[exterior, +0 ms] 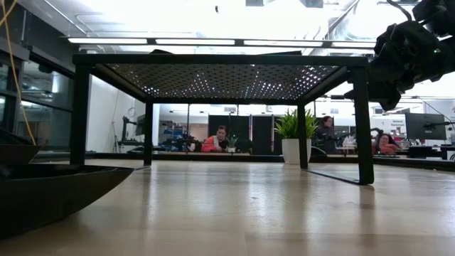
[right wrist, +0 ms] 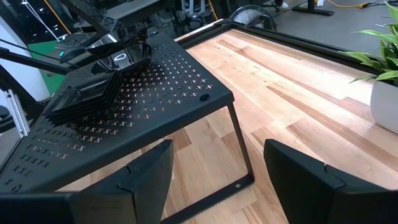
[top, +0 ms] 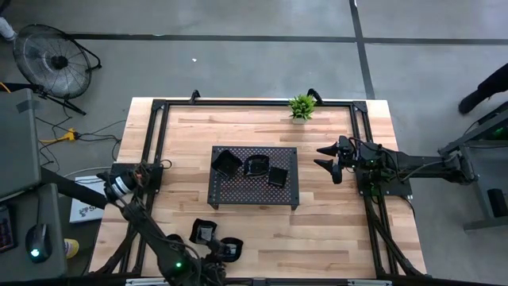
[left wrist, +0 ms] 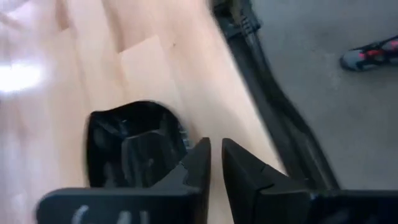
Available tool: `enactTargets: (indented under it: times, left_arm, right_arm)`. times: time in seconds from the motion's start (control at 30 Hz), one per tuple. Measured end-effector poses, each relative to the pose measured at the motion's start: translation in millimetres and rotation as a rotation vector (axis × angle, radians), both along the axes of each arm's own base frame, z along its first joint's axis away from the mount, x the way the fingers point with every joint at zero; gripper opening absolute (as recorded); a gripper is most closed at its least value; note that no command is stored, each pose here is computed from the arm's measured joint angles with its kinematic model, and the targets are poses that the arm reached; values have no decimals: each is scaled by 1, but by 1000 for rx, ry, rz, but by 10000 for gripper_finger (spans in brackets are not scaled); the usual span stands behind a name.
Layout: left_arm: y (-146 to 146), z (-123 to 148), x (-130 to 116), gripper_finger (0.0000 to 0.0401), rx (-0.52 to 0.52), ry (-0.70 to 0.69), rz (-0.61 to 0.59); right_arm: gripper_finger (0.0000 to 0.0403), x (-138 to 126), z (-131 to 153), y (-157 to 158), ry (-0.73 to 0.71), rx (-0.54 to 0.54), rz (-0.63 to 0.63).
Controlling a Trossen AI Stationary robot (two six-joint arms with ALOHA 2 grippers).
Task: Pick & Place Mini shaped plates
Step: Stack the right leaf shaped plate on top of the leaf shaped plates on the shelf
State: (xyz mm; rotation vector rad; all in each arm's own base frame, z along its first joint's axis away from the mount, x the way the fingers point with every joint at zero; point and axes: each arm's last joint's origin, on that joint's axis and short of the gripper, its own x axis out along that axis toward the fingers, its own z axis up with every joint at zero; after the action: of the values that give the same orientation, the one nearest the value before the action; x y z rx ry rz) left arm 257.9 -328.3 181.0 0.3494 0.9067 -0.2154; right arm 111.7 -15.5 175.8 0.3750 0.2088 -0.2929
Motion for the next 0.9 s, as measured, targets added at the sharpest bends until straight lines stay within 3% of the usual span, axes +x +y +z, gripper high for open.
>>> enactTargets:
  times: [0.27,0.47,0.7,0.9]
  left_arm:
    - [-9,-6,3,29,-64,44,-119]
    - [-11,-5,4,93,-38,38,-209]
    - [-5,-9,15,216,-109,62,-145]
    - [7,-12,18,233,-23,45,4]
  right_arm:
    - [246,0,0,0,0,0,0]
    - [246,0,0,0,-1,0,1]
    - [246,0,0,0,-1,0,0]
    - [246,0,0,0,0,0,1]
